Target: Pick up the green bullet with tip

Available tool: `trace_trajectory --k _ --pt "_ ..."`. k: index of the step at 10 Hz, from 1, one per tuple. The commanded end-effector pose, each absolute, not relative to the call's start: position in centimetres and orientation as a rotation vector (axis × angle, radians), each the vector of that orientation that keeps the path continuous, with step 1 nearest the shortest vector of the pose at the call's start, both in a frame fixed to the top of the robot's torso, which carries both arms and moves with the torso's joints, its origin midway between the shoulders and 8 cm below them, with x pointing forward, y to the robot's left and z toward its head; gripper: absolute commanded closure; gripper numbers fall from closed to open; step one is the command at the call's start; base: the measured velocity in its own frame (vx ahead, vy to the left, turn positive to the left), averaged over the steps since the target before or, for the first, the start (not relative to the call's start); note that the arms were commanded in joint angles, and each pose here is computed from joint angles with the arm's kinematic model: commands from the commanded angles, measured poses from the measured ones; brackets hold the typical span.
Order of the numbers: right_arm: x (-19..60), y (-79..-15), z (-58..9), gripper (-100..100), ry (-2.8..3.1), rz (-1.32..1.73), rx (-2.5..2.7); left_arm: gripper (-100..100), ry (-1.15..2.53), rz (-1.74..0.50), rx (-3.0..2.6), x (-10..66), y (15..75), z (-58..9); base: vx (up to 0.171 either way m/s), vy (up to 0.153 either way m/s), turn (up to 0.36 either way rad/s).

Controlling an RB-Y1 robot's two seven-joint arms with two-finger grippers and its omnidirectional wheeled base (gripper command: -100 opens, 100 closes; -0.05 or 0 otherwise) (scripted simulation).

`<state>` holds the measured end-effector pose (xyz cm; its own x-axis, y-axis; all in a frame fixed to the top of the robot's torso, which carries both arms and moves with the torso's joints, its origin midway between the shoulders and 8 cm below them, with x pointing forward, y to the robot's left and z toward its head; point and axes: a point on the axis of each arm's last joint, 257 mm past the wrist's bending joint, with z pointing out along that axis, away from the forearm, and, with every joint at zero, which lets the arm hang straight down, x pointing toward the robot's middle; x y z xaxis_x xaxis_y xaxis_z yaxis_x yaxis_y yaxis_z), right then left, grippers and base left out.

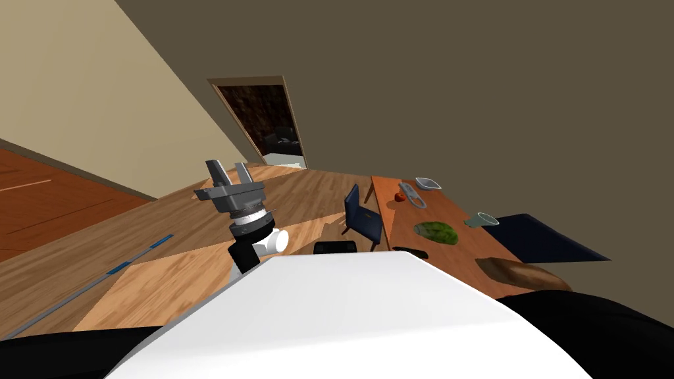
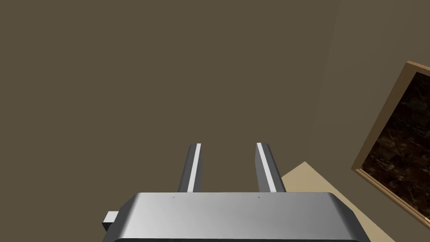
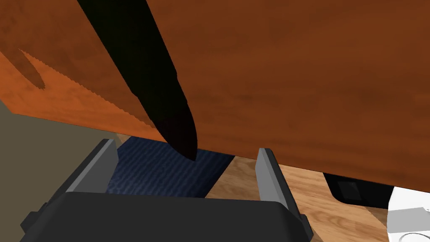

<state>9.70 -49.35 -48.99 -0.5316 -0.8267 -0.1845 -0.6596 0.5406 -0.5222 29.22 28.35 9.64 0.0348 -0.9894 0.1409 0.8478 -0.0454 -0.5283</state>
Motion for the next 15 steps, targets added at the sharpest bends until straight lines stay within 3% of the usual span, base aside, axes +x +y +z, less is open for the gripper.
trace_trajectory --k 1,10,11,12,15 --pt "7.4 -50.8 -49.4 -100 2.373 -0.573 -1.327 0 0.323 -1.528 -0.554 29.2 28.3 9.6 0.108 -0.037 0.215" --pt "1.1 -53.0 -50.1 -100 2.388 -0.565 -1.571 0 0.323 -1.528 -0.554 29.2 28.3 9.6 0.072 -0.03 0.088" --pt "0.9 -53.0 -50.1 0 2.388 -0.564 -1.577 0 0.323 -1.528 -0.554 29.2 28.4 9.6 0.006 -0.005 -0.003" --pt "1.2 -52.8 -51.0 -100 2.396 -0.571 -1.559 0 0.323 -1.528 -0.554 29.2 28.3 9.6 -0.02 -0.02 0.09" --pt "1.5 -52.5 -51.7 -100 2.404 -0.575 -1.542 0 0.323 -1.529 -0.554 29.2 28.3 9.6 -0.032 -0.028 0.072"
